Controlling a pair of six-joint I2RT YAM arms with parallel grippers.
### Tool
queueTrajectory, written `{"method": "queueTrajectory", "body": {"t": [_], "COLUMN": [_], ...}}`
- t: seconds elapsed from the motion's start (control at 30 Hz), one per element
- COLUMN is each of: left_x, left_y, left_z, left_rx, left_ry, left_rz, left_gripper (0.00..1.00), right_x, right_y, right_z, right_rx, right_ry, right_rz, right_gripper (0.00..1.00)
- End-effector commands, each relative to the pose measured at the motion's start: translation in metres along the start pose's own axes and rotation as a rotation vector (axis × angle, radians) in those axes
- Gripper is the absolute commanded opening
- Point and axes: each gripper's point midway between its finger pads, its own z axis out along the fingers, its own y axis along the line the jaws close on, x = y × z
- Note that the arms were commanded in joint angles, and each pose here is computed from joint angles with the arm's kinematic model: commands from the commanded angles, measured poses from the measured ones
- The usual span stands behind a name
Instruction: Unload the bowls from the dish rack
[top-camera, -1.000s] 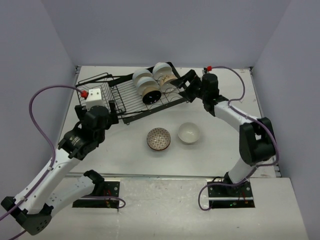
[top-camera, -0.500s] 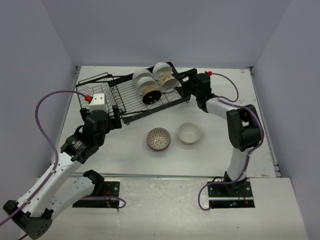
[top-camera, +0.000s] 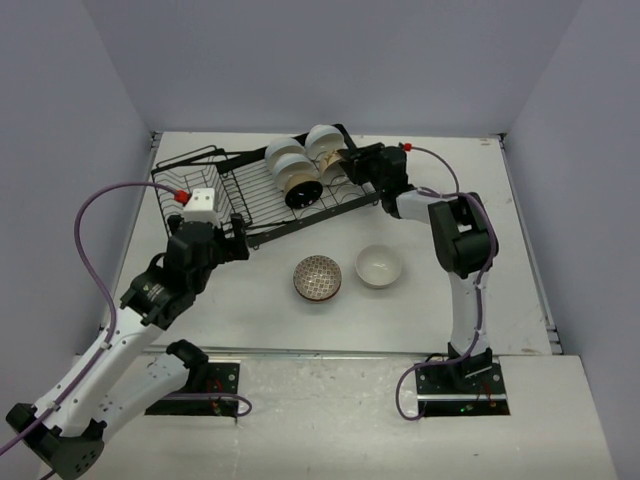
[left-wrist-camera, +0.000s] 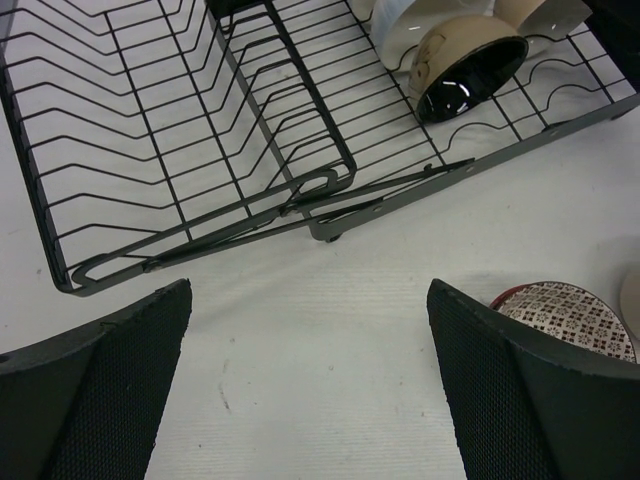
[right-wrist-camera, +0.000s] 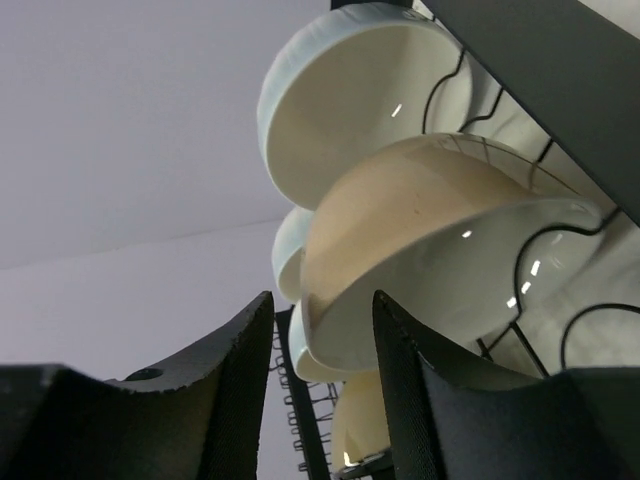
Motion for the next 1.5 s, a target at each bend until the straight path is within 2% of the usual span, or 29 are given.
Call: {"method": "queueTrajectory", "body": {"t": [0.0, 0.07, 0.2, 0.33, 0.47, 0.63, 1.0, 1.47], "left_x": [-0.011, -0.011, -0.010, -0.010, -0.009, -0.007, -0.005, -0.002], "left_y": [-0.006, -0.009, -0.011, -0.013, -0.014, -0.018, -0.022, -0.025], "left_z": [-0.001, -0.001, -0.001, -0.001, -0.001, 0.000, 0.001, 0.003], "left_rx": [0.047, 0.060, 0.073, 0.086, 0.093, 0.112, 0.136, 0.149], "left_ry": [-0.046, -0.043, -0.038, -0.039, -0.035, -0.029, -0.019, -0.008], "left_rz": [0.001, 0.006, 0.009, 0.011, 0.013, 0.021, 0.031, 0.038], "left_gripper": [1.00, 1.00, 1.00, 1.00, 1.00, 1.00, 1.00, 1.00], "right_x": [-0.002, -0.002, 0.001, 0.006, 0.011, 0.012, 0.016, 0.022], "right_y": [0.040, 0.041, 0.034, 0.032, 0.029, 0.035, 0.068, 0.113], "right_z": [0.009, 0.011, 0.015, 0.017, 0.017, 0.013, -0.006, -0.023], "right_rx": [-0.143, -0.157, -0.173, -0.198, -0.222, -0.303, -0.561, -0.756], "right_ry": [-0.014, -0.013, -0.016, -0.007, -0.003, 0.001, 0.013, 0.066], "right_rz": [0.013, 0.031, 0.053, 0.064, 0.091, 0.099, 0.047, -0.015], "right_gripper": [0.44, 0.41, 0.25, 0.22, 0.08, 0.01, 0.00, 0.00]}}
